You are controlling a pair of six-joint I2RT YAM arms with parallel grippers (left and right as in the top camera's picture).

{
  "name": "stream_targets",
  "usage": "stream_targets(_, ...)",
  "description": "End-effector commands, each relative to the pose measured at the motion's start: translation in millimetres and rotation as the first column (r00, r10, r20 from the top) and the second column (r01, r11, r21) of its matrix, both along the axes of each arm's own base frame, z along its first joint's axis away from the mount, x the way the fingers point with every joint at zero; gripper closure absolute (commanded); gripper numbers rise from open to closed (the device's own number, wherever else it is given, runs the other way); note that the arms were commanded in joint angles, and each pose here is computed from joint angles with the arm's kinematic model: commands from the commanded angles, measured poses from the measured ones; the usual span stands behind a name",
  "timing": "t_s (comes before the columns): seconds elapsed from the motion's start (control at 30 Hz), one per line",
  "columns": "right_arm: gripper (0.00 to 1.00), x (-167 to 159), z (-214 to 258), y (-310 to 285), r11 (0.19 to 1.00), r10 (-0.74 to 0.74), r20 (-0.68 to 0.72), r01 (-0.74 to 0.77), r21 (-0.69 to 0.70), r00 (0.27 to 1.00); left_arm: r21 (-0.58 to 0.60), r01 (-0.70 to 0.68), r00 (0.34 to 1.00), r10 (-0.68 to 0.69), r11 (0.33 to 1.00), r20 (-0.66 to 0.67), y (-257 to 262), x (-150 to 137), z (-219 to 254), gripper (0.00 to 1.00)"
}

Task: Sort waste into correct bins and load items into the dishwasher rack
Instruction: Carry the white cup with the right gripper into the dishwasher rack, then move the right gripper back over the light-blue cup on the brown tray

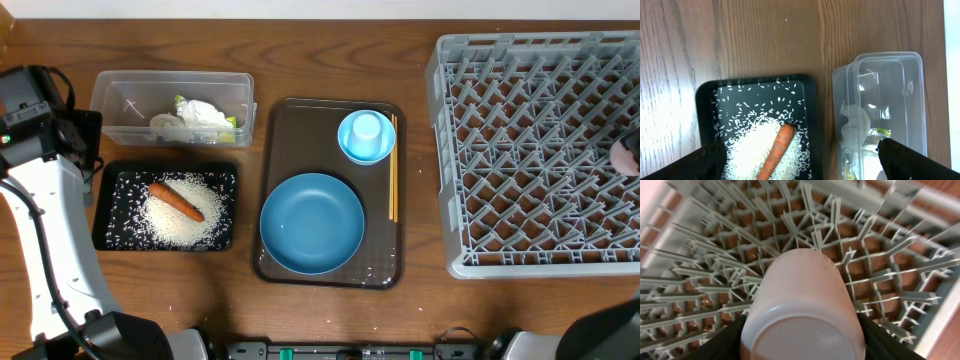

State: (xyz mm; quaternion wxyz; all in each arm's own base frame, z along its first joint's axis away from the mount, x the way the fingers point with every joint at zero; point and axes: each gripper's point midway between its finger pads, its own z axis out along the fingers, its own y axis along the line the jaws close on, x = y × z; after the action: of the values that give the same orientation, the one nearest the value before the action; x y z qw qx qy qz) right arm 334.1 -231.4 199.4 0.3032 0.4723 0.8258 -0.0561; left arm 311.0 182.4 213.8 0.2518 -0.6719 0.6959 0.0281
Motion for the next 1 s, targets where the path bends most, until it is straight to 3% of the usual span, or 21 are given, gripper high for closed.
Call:
stream_targets(0.0,0.43,0.7,-13.9,-10.0,1.0,-0.009,-0.034,0.01,0.016,0.999,0.001,-0.003,1.0,0.003,1.0,-0.011,2.0,-1.2,-2.2,0.01)
stream_targets(0.17,0.39,0.9,-18.0,-16.9,1.0,-0.023,-0.036,0.023,0.015,0.999,0.001,-0.004,1.0,0.004,1.0,-0.011,2.0,-1.2,-2.2,0.01)
stream_targets(0.37,0.18,-2.6,-18.9,-17.7,0.999,-0.029,-0.042,0.03,0.022,0.999,0.001,-0.003,1.0,0.003,1.0,-0.011,2.0,-1.2,-2.2,0.02)
stream_targets(0.6,0.14,3.5,-13.2,-0.8,0.996,0.028,0.009,-0.028,0.088,1.0,0.001,-0.003,1.0,0.003,1.0,-0.011,2.0,-1.2,-2.2,0.02)
stream_targets(0.8,0.14,16.2,34.0,42.2,0.972,0.159,0.2,-0.189,0.138,0.967,0.001,-0.003,1.0,0.003,1.0,-0.011,2.0,-1.2,-2.2,0.01)
stream_targets(0.97,0.15,32.2,86.7,123.5,0.872,0.407,0.382,-0.478,0.109,0.83,0.001,-0.003,1.0,0.003,1.0,-0.011,2.0,-1.2,-2.2,0.01)
